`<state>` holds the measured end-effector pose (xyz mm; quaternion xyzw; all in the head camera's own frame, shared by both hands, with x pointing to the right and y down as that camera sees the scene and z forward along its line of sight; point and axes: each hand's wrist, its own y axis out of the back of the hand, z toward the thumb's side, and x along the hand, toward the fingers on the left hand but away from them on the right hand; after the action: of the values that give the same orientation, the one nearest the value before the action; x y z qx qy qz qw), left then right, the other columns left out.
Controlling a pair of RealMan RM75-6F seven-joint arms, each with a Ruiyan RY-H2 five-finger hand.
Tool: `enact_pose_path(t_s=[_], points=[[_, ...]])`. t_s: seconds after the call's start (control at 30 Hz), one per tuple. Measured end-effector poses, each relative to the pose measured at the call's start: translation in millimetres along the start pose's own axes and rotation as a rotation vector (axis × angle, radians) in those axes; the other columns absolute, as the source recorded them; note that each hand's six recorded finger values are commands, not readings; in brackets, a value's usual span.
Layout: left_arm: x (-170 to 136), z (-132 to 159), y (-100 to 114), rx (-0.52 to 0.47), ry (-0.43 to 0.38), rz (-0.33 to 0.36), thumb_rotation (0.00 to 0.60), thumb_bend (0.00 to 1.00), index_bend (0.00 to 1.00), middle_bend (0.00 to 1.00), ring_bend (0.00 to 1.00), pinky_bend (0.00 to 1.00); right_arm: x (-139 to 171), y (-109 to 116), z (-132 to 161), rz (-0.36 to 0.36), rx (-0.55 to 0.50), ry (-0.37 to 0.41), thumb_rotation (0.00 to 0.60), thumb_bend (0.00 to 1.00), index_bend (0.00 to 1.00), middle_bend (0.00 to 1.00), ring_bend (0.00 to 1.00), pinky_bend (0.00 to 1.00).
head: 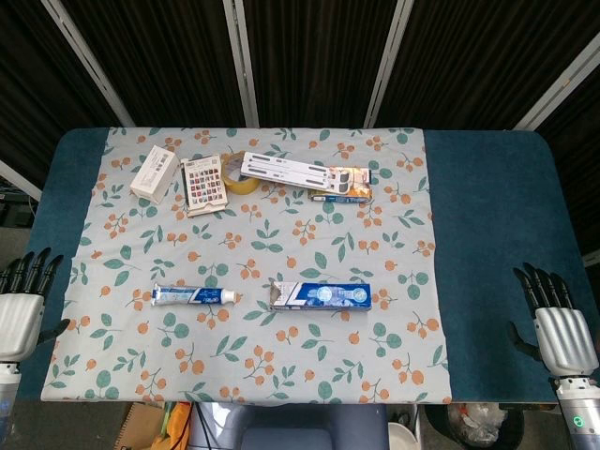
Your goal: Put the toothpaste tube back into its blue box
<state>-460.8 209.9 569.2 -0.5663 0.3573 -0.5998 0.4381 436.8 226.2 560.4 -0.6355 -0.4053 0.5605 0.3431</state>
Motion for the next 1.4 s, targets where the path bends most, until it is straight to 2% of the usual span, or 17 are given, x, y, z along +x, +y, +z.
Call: enact_pose_path(t_s=[0.63,0.93,1.13,1.4], points=[[-0.1,-1.3,-1.3,-0.006,0.006,-0.008,0.600,0.00,0.01,0.00,0.00,0.08,-0.6,-2.3,3.8,0.011,-0.013,0.012,0.600,0.40,0.00,0.02,0.00,0.01],[1.1,-2.2,-2.5,-0.013,0.014,-0.017,0.600,0.00,0.00,0.00,0.00,0.08,-10.3,-0.2,17.5,0.005,-0.060,0.059,0.600,0.38,0.00,0.02,0.00,0.01],[2.1,1.8,-2.4,-0.010,0.000,-0.014,0.600,0.00,0.01,0.00,0.00,0.08,-26.4,-3.3,44.1,0.051,-0.093,0.166,0.600,0.35,0.00,0.02,0.00,0.01],[4.5,4.8,-5.3,-0.009,-0.011,-0.026,0.600,0.00,0.00,0.00,0.00,0.08,-49.7,-23.7,114.1,0.159,-0.149,0.323,0.600,0.35,0.00,0.02,0.00,0.01]])
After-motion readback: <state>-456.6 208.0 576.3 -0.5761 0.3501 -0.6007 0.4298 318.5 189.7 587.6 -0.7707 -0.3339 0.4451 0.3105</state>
